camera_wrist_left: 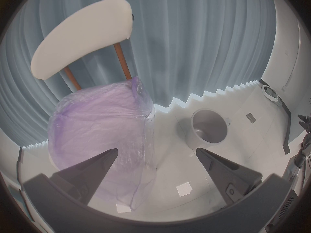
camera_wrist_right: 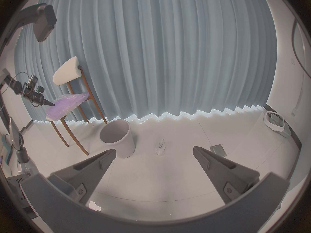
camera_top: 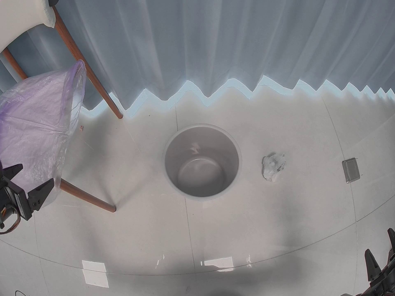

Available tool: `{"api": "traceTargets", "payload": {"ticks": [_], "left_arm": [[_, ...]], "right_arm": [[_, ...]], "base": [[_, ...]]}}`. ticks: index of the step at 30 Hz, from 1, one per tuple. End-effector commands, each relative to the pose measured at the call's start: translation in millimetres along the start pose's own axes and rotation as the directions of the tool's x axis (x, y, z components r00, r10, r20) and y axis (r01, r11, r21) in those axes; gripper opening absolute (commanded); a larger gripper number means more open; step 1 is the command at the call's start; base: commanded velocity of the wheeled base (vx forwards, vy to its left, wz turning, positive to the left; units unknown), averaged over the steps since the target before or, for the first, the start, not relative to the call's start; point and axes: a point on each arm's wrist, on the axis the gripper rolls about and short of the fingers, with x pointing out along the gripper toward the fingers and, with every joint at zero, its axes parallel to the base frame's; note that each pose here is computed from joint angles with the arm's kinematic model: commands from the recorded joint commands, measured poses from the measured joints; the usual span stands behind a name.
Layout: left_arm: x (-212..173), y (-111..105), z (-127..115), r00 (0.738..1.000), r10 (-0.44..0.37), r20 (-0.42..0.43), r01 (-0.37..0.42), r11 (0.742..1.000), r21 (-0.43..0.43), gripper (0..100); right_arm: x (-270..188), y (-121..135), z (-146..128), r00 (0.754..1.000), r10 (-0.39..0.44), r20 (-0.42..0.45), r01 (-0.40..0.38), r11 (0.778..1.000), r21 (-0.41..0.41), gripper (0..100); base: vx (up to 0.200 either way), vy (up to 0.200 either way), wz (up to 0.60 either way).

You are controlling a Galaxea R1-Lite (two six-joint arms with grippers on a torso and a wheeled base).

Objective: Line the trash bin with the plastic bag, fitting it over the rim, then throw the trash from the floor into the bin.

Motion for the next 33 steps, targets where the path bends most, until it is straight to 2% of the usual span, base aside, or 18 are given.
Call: {"api": "traceTargets", "payload": {"ticks": [1, 6, 11, 23, 33], "left_arm": [[39, 0, 1, 0.993, -0.022, -0.116, 0.025, 1.0, 0.019, 100], [59, 2, 6, 0.991, 0.009, -0.131, 0.005, 0.994, 0.113, 100], [85, 5, 12, 0.993, 0.047, -0.106, -0.024, 0.978, 0.206, 100], [129, 6, 17, 0.992, 0.121, -0.04, -0.106, 0.956, 0.275, 100], [151, 7, 35, 0.993, 0.115, -0.003, -0.106, 0.925, 0.364, 100]], "right_arm": [[0, 0, -5, 1.0, 0.002, 0.0, -0.002, 1.0, 0.0, 100], [0, 0, -5, 1.0, 0.002, 0.0, -0.002, 1.0, 0.0, 100], [0, 0, -5, 1.0, 0.002, 0.0, -0.002, 1.0, 0.0, 100], [0, 0, -5, 1.0, 0.003, -0.004, -0.003, 1.0, 0.0, 100], [1, 0, -5, 1.0, 0.006, -0.014, -0.006, 1.0, 0.0, 100]], "base": [[0.0, 0.0, 0.0], [0.0, 0.0, 0.0], [0.0, 0.0, 0.0], [0.0, 0.0, 0.0], [0.0, 0.0, 0.0]]}}
